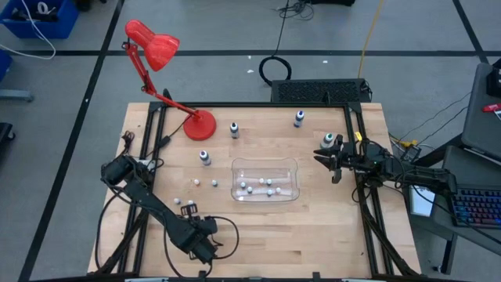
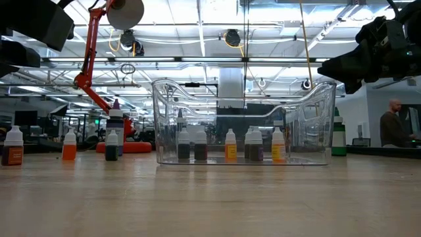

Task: Pick & Place food coloring
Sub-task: Put the bottom small orange food coloring bottle into the transparent bin

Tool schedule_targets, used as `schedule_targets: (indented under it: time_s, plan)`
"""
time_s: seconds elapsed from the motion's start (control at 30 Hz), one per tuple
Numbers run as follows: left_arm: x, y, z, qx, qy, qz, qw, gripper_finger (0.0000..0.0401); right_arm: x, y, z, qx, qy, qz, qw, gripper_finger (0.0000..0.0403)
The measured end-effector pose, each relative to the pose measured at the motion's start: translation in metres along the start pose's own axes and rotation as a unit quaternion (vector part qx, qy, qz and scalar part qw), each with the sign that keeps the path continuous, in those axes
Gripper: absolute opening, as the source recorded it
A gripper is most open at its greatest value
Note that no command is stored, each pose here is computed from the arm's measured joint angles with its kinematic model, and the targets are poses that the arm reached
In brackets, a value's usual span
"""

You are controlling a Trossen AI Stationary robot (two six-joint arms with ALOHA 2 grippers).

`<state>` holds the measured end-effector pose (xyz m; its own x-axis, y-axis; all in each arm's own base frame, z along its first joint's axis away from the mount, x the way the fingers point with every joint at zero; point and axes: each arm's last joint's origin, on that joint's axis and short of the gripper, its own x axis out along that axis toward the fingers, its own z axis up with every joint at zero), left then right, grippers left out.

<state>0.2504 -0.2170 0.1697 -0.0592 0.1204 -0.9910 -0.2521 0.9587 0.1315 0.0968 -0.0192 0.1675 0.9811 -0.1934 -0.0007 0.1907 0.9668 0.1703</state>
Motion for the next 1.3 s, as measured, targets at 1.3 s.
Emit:
schedule_targets:
  time_s: [1.3]
  plan:
    - [-0.142,0.081,0.108,0.130,-0.136,-0.031,0.982,0.0052,0.000,0.000,0.000,0.000,0.000,0.000,1.000,0.0089]
